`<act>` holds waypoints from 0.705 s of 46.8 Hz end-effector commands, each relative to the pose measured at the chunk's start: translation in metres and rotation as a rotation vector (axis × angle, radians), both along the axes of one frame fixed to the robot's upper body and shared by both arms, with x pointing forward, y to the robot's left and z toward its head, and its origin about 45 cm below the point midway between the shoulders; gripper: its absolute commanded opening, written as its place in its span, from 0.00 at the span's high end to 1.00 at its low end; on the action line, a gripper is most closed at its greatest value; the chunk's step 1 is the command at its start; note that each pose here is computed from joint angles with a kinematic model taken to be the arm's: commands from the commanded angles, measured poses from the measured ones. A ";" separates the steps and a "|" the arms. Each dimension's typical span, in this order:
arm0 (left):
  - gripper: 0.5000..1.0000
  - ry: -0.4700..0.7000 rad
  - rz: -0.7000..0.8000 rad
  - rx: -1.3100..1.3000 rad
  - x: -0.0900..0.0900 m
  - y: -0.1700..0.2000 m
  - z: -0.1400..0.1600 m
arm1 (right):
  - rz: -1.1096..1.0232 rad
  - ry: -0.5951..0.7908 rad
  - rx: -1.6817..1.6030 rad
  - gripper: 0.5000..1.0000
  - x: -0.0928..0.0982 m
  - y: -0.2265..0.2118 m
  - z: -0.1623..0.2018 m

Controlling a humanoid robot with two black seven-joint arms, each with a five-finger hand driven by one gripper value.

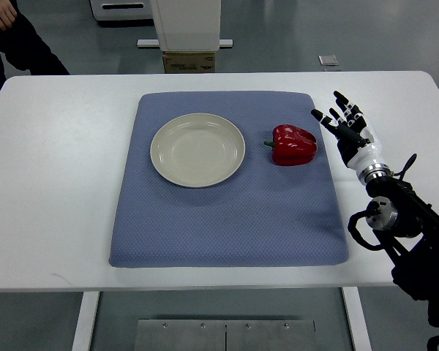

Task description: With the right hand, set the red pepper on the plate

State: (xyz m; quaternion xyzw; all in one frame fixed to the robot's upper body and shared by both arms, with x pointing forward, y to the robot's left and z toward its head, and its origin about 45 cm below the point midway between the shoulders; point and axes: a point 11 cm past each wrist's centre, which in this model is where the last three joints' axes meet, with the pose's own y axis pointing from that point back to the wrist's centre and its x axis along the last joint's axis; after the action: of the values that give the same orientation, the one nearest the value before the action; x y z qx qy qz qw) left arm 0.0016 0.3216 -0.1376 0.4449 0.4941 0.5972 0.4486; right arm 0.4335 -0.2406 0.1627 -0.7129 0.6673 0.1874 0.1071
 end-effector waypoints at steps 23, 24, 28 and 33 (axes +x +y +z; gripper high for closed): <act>0.00 0.005 0.007 0.004 -0.003 0.001 0.000 | 0.015 0.007 -0.004 0.00 -0.002 0.005 -0.003; 0.00 0.005 0.007 0.004 -0.003 0.001 0.000 | 0.015 0.007 -0.004 0.00 -0.002 0.005 -0.003; 0.00 0.005 0.007 0.004 -0.003 0.001 0.000 | 0.013 0.007 -0.003 0.00 -0.002 0.005 -0.003; 0.00 0.005 0.007 0.006 -0.003 0.001 0.000 | 0.015 0.005 -0.002 0.00 -0.002 0.005 -0.003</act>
State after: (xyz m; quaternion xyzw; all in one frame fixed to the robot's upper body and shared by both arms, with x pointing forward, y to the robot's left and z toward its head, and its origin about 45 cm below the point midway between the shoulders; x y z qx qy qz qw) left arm -0.0012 0.3224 -0.1377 0.4456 0.4954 0.5991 0.4440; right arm 0.4313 -0.2357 0.1594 -0.7173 0.6626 0.1895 0.1023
